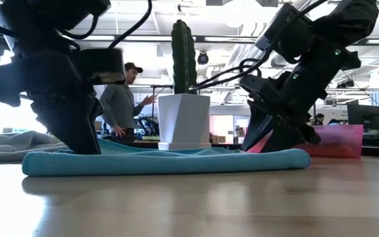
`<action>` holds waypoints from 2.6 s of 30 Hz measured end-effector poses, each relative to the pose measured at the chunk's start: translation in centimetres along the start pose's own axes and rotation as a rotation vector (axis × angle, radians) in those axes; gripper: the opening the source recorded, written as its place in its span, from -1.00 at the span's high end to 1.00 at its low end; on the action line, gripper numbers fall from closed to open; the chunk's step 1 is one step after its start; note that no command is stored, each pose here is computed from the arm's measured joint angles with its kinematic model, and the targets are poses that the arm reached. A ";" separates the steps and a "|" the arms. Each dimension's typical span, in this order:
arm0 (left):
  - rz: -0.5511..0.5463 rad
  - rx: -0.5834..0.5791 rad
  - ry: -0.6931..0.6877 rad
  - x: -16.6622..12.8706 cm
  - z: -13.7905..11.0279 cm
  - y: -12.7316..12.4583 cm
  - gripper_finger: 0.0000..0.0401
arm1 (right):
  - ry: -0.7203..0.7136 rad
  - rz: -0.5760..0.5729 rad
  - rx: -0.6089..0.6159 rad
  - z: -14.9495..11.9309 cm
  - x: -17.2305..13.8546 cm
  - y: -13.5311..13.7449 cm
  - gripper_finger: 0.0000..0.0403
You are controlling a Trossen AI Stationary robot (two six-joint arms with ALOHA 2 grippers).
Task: Fold microfiber towels
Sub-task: Fold the blue microfiber towel
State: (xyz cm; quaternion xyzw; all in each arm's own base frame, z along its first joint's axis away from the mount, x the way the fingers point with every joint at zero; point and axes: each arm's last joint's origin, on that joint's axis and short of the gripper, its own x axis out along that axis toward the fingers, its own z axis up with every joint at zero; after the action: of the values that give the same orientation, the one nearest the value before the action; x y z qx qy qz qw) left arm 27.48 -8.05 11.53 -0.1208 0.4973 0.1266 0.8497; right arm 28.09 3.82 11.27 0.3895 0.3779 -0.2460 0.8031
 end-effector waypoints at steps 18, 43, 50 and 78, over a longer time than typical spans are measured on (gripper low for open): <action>-0.010 -0.005 -0.018 0.0 0.2 -0.1 0.93 | -0.006 0.096 -0.021 -0.8 1.1 1.0 0.40; 0.000 0.058 -0.074 -2.0 1.6 -0.2 0.93 | 0.048 0.039 -0.121 -0.9 -0.1 0.5 1.00; 0.035 0.098 -0.039 -2.3 2.0 0.5 0.80 | 0.077 -0.014 -0.153 -0.8 -1.3 0.0 1.00; 0.294 -0.209 0.078 -2.4 0.8 3.3 0.32 | 0.285 -0.547 -0.297 3.8 -9.8 2.5 1.00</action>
State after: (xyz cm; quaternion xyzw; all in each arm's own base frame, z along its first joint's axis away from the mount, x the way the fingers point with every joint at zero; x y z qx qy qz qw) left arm 25.91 -4.95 13.75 -0.1394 0.5263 0.2957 0.7849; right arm 25.58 3.16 21.75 0.1828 0.6084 -0.3379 0.6945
